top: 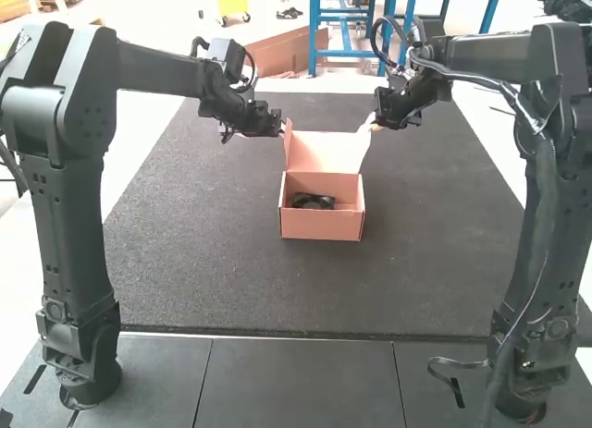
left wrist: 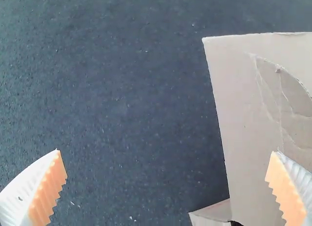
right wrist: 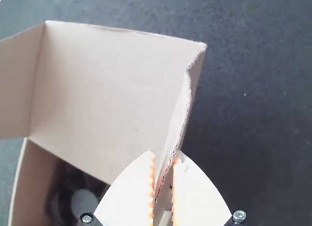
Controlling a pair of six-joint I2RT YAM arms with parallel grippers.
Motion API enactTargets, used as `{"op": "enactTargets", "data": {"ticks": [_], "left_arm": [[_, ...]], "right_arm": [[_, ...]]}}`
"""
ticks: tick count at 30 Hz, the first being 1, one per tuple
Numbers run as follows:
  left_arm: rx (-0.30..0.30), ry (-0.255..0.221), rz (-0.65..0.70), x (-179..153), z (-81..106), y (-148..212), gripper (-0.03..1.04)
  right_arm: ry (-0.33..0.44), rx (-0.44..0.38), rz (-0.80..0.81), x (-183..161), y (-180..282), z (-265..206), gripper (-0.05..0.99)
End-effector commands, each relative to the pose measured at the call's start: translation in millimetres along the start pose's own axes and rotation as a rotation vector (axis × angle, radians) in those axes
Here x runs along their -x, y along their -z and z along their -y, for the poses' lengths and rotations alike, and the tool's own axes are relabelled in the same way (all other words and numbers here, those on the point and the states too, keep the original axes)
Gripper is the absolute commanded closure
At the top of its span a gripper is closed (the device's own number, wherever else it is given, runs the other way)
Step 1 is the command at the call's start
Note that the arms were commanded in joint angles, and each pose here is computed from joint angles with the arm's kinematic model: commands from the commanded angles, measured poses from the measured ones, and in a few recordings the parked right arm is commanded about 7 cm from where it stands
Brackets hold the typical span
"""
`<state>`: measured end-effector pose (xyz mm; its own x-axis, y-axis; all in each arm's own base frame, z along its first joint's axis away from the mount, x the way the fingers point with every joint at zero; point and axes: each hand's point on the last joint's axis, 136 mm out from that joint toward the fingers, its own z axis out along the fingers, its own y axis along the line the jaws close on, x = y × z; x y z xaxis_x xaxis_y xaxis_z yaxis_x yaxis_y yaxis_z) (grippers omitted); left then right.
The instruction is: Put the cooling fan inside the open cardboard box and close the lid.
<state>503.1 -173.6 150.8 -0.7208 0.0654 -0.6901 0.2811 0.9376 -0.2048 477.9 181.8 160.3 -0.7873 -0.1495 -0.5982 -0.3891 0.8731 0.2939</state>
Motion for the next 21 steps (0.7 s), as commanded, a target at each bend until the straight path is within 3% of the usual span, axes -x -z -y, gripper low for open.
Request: {"op": "enactTargets", "data": {"ticks": [1, 11, 14, 21], "left_arm": [[-0.030, -0.009, 0.055, 23.0, 14.4, 13.3, 0.04], [-0.047, -0.009, 0.027, 19.0, 20.7, 23.5, 0.04], [-0.051, -0.012, 0.032, 20.5, 23.6, 29.0, 0.04], [-0.059, -0.021, 0.039, 22.3, 29.9, 37.3, 0.04]], "right_arm": [[0.052, -0.009, 0.011, 2.6, 4.1, -4.2, 0.82], [0.056, -0.003, 0.001, -6.6, 7.0, -9.0, 0.88], [0.052, 0.001, 0.003, -10.2, 7.5, -10.2, 0.95], [0.055, 0.000, 0.042, -9.3, 19.2, -13.2, 0.95]]}}
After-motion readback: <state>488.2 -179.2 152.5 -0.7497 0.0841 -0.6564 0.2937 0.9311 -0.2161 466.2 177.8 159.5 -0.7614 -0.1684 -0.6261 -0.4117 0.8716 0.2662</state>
